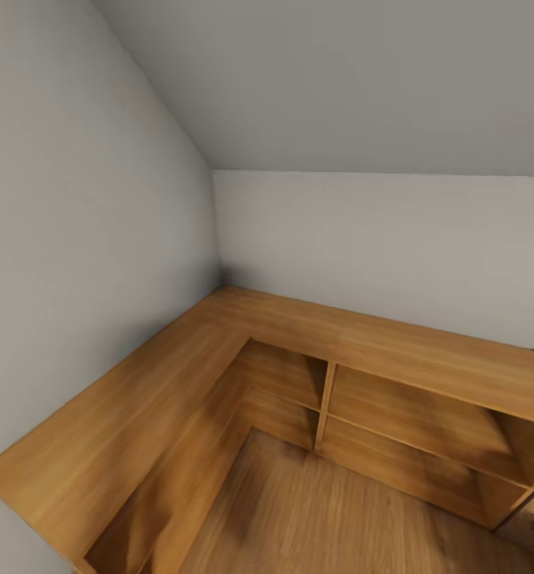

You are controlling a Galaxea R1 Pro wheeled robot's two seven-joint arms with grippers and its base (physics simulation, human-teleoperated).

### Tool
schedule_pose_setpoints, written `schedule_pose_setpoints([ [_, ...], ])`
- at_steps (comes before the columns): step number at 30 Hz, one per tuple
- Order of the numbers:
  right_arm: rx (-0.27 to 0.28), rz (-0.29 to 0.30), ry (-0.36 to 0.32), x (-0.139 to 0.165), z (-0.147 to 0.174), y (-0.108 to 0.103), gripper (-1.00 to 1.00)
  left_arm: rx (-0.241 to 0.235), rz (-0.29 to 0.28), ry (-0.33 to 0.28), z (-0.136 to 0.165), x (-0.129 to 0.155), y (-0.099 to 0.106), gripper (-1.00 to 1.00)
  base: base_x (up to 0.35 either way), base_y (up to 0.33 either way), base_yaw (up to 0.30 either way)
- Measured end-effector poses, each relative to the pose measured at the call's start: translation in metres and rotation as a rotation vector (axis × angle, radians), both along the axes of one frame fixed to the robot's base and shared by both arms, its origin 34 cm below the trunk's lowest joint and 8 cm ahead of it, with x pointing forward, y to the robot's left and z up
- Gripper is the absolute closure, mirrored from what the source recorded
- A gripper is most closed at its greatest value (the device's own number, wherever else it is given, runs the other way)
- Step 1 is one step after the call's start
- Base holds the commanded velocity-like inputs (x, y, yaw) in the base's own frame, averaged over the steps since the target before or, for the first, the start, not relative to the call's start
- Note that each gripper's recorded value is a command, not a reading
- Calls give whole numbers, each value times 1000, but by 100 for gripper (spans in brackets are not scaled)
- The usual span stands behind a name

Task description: In the bedroom, organize the workspace by keeping the computer under the desk, ensuring the monitor is on the desk, placing the keyboard on the desk next to the monitor, placing the mouse on the desk next to the keyboard, moving the folder from the swivel chair onto the desk next to the mouse, stacking the notebook on top of the folder with the pen on top of the notebook, and positioning the swivel chair next to the desk.

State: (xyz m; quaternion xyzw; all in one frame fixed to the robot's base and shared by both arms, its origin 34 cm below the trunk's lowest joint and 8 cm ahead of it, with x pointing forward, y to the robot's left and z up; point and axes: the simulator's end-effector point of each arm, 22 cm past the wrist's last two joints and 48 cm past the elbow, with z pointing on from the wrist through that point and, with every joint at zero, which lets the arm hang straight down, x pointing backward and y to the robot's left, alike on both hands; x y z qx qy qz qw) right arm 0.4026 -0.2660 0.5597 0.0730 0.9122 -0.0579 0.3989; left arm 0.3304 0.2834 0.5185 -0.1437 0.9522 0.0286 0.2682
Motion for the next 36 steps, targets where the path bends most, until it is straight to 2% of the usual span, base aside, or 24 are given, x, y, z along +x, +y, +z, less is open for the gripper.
schedule_pose_setpoints([
  [36,0,0,-1,0,0,0,-100,0,1,0,0,0,0,-100,5,0,-260],
])
